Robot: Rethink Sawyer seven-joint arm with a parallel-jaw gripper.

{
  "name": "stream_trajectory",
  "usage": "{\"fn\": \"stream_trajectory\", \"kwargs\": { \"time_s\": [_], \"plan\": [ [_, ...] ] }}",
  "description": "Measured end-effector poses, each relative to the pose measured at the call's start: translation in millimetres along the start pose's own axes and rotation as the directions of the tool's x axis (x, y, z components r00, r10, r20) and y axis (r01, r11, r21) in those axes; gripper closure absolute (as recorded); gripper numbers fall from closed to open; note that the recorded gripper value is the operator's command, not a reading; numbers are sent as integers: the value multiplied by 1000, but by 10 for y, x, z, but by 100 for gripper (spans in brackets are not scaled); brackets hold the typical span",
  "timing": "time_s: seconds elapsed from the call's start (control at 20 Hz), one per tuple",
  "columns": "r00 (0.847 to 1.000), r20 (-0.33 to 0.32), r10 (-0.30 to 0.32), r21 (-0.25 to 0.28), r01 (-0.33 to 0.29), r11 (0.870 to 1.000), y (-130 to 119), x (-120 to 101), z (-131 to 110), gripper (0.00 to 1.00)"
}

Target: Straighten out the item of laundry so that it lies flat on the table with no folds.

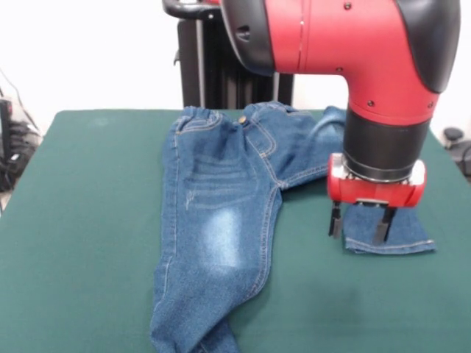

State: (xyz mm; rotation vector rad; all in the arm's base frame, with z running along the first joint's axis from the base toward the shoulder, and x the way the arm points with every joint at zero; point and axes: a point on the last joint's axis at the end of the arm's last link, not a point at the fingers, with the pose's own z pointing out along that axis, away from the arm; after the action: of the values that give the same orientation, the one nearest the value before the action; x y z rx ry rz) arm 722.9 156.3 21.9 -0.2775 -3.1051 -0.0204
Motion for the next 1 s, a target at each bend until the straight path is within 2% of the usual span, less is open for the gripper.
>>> {"fn": "stream_trajectory", "kwargs": {
  "time_s": [0.3,0.45,0.75,1.0],
  "plan": [
    [999,-23,-28,16,29,999,161,189,93,0],
    [999,-26,-36,20,37,999,198,254,220,0],
    [999,23,-37,30,36,999,119,329,702,0],
    [998,49,-30,28,29,999,121,280,730,0]
  ]
}}
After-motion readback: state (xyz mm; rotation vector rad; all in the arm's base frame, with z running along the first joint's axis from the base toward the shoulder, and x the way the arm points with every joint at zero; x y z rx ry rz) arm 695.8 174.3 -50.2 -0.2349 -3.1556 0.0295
